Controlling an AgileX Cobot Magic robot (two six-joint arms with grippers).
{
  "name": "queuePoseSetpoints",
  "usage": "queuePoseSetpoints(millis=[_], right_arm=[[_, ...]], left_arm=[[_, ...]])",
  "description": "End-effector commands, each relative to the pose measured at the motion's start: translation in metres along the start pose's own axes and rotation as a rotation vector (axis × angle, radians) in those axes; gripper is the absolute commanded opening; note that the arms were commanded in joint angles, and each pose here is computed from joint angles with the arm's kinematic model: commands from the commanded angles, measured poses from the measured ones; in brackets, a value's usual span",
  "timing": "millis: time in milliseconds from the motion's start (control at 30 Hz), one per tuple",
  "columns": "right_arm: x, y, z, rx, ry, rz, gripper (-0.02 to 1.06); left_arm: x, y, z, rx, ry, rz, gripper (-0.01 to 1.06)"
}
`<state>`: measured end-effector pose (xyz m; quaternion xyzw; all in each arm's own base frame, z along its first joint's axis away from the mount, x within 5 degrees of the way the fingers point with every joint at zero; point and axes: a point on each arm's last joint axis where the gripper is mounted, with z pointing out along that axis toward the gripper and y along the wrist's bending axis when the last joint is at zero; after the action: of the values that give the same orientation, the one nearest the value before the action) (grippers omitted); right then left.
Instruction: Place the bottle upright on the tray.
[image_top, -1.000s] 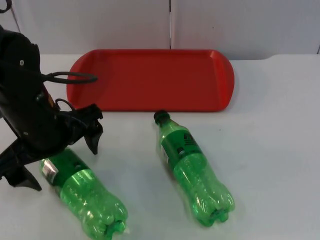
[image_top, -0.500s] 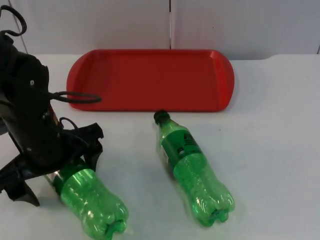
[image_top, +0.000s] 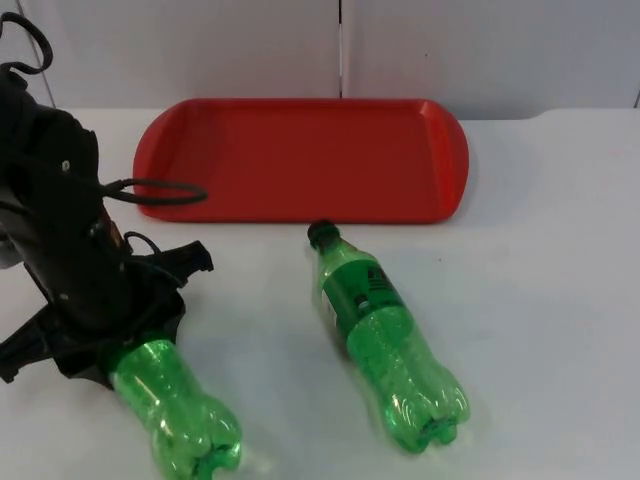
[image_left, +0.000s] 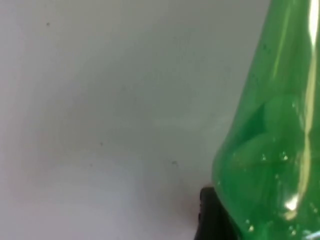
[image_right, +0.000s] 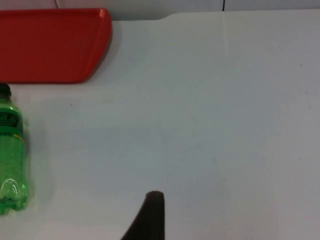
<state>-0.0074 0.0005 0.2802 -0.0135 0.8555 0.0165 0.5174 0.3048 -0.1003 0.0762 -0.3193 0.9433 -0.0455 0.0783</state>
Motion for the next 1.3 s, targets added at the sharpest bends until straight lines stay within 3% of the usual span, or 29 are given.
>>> queuePoseSetpoints(millis=[0, 133, 167, 333, 367, 533, 567, 600, 700, 733, 833, 867, 933, 1000, 1033, 1100, 1200, 1267], right_arm=[[0.000, 0.000, 0.000, 0.002, -0.006, 0.003, 0.84], [0.000, 0.000, 0.000, 0.002, -0.006, 0.003, 0.84], [0.000, 0.000, 0.000, 0.002, -0.006, 0.003, 0.84], [0.000, 0.000, 0.000, 0.002, -0.006, 0.003, 0.84], [0.000, 0.000, 0.000, 0.002, -0.006, 0.003, 0.84], [0.000, 0.000, 0.000, 0.002, -0.006, 0.003, 0.84], [0.000, 0.000, 0.000, 0.002, -0.006, 0.003, 0.84], [0.000, 0.000, 0.000, 0.002, -0.006, 0.003, 0.84], [0.000, 0.000, 0.000, 0.002, -0.006, 0.003, 0.84], [0.000, 0.000, 0.000, 0.002, -0.006, 0.003, 0.84], [0.000, 0.000, 0.000, 0.002, -0.006, 0.003, 0.84], [0.000, 0.000, 0.000, 0.002, -0.006, 0.003, 0.84], [0.000, 0.000, 0.000, 0.002, -0.006, 0.003, 0.84], [0.000, 0.000, 0.000, 0.002, -0.006, 0.003, 0.84], [0.000, 0.000, 0.000, 0.002, -0.006, 0.003, 0.84], [0.000, 0.000, 0.000, 0.002, -0.006, 0.003, 0.84], [0.000, 0.000, 0.000, 0.002, -0.006, 0.003, 0.84], [0.000, 0.000, 0.000, 0.002, -0.006, 0.003, 0.84]], left_arm=[[0.000, -0.003, -0.005, 0.025, -0.008, 0.002, 0.00], [-0.008, -0.013, -0.025, 0.142, -0.091, 0.074, 0.00], [-0.008, -0.013, -0.025, 0.142, -0.091, 0.074, 0.00], [-0.022, -0.034, -0.076, 0.400, -0.323, 0.232, 0.00], [-0.022, -0.034, -0.076, 0.400, -0.323, 0.232, 0.00], [-0.030, -0.047, -0.145, 0.663, -0.616, 0.369, 0.00], [-0.030, -0.047, -0.145, 0.663, -0.616, 0.369, 0.00], [-0.030, -0.048, -0.158, 0.717, -0.676, 0.400, 0.00], [-0.026, -0.053, -0.191, 0.857, -0.840, 0.534, 0.00], [-0.026, -0.053, -0.191, 0.857, -0.840, 0.534, 0.00], [-0.019, -0.059, -0.213, 0.960, -1.045, 0.770, 0.00], [-0.019, -0.059, -0.213, 0.960, -1.045, 0.770, 0.00], [-0.017, -0.061, -0.219, 0.967, -1.161, 0.869, 0.00], [-0.017, -0.062, -0.222, 0.914, -1.277, 0.989, 0.00], [-0.017, -0.062, -0.222, 0.914, -1.277, 0.989, 0.00], [-0.019, -0.062, -0.223, 0.831, -1.386, 1.077, 0.00], [-0.024, -0.062, -0.220, 0.803, -1.417, 1.036, 0.00], [-0.032, -0.062, -0.216, 0.815, -1.438, 0.902, 0.00]])
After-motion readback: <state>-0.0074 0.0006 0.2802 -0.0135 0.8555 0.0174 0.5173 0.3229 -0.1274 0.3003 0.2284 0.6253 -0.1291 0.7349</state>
